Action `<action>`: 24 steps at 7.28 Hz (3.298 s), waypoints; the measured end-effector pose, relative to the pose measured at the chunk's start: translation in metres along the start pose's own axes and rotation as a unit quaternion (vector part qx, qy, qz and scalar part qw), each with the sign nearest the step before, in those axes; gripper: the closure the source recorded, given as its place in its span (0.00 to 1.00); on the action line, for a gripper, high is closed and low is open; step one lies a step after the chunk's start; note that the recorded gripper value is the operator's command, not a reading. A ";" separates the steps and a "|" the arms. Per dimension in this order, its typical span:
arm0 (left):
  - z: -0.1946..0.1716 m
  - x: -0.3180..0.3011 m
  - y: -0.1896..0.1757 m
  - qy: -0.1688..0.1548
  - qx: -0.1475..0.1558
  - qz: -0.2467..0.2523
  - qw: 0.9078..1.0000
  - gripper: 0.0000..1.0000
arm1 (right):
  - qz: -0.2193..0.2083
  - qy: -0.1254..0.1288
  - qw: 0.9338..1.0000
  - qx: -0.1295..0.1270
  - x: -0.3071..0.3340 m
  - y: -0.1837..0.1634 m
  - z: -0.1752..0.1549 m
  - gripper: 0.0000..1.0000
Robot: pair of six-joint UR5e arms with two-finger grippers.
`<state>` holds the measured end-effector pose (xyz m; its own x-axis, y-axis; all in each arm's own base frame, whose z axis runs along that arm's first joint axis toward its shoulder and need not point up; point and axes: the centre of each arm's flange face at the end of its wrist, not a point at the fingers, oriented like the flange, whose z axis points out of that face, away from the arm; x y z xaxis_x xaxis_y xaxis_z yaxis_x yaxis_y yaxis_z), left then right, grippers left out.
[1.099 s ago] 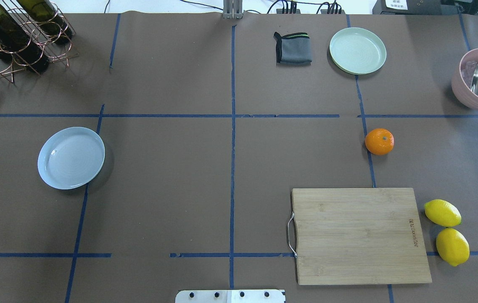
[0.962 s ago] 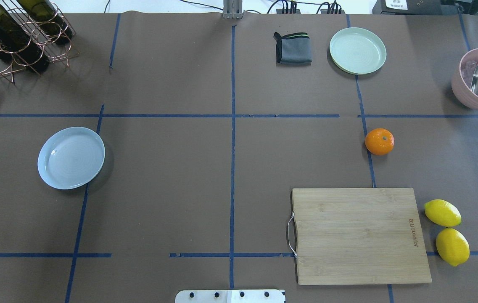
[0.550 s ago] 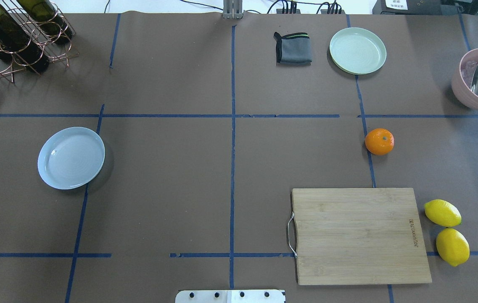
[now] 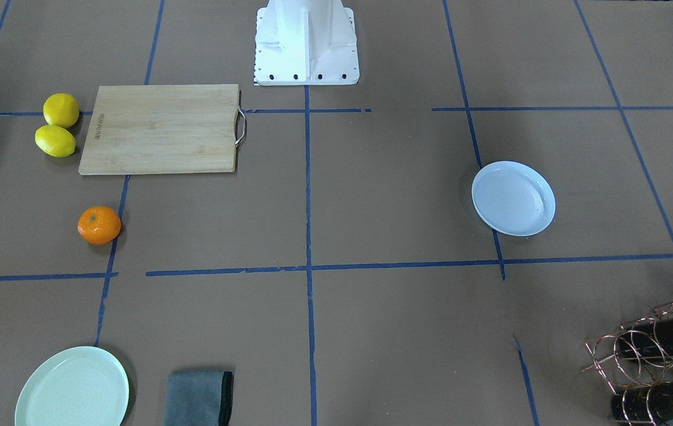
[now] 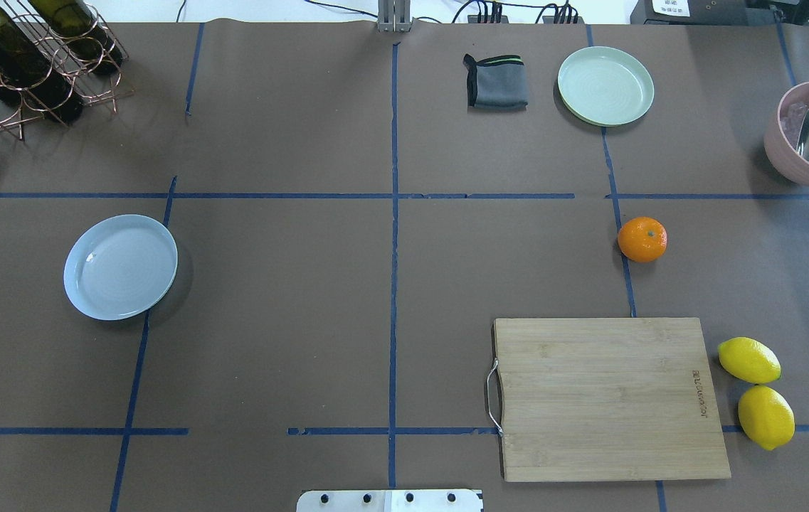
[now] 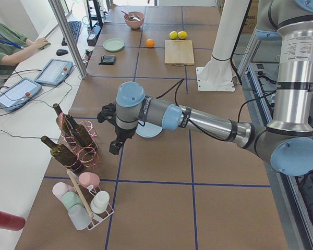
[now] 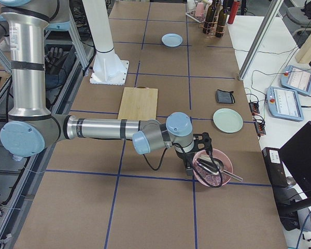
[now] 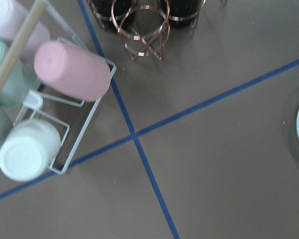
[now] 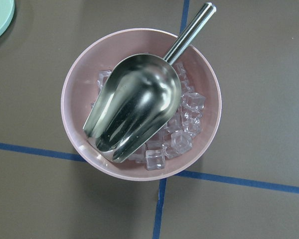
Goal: Pick orange to plate
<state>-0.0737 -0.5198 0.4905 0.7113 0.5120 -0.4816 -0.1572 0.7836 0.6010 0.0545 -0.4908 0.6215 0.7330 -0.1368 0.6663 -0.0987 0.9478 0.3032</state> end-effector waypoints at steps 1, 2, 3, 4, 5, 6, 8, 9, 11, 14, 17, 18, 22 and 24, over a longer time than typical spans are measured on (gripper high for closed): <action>-0.004 0.002 -0.007 -0.006 0.037 0.005 0.999 0.00 | -0.013 -0.008 1.000 0.016 0.001 0.009 0.001 0.00; -0.002 0.009 -0.004 -0.006 0.069 0.011 0.998 0.00 | -0.025 -0.018 0.999 0.024 0.001 0.013 0.002 0.00; 0.014 0.030 -0.004 0.011 0.087 0.026 0.996 0.00 | -0.032 -0.030 0.999 0.027 -0.002 0.015 0.002 0.00; 0.043 0.060 -0.005 0.039 0.080 0.010 0.996 0.00 | -0.034 -0.035 0.998 0.028 -0.003 0.016 0.001 0.00; 0.073 0.093 -0.007 0.052 0.069 -0.042 0.995 0.11 | -0.035 -0.037 0.998 0.028 -0.003 0.016 0.002 0.00; 0.102 0.125 -0.007 0.050 0.064 -0.096 0.992 0.33 | -0.035 -0.038 0.998 0.028 -0.003 0.017 0.002 0.00; 0.153 0.177 0.008 0.047 0.059 -0.205 0.976 0.48 | -0.034 -0.038 0.998 0.028 -0.002 0.018 0.002 0.00; 0.175 0.192 0.023 0.037 0.061 -0.238 0.969 0.48 | -0.034 -0.037 0.998 0.027 -0.002 0.018 0.003 0.00; 0.217 0.216 0.052 0.036 0.068 -0.279 0.957 0.47 | -0.033 -0.037 0.998 0.027 -0.001 0.019 0.003 0.00; 0.252 0.254 0.073 0.036 0.063 -0.312 0.947 0.47 | -0.033 -0.037 0.998 0.025 0.000 0.022 0.004 0.00; 0.266 0.260 0.082 0.028 0.057 -0.314 0.947 0.54 | -0.032 -0.037 0.999 0.023 0.001 0.025 0.005 0.00; 0.268 0.263 0.083 0.029 0.054 -0.313 0.948 0.74 | -0.032 -0.036 0.999 0.023 0.002 0.026 0.005 0.00; 0.270 0.271 0.083 0.033 0.053 -0.308 0.950 1.00 | -0.033 -0.036 0.999 0.022 0.003 0.027 0.006 0.00; 0.253 0.285 0.067 0.052 0.065 -0.301 0.950 1.00 | -0.033 -0.035 0.999 0.022 0.003 0.027 0.006 0.00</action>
<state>0.2923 -0.4101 0.5551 0.5734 0.0224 -0.8190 0.3472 0.8988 0.2676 0.0500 -0.4670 0.6356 0.6902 -0.2205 0.6892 -0.0821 0.9224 0.3773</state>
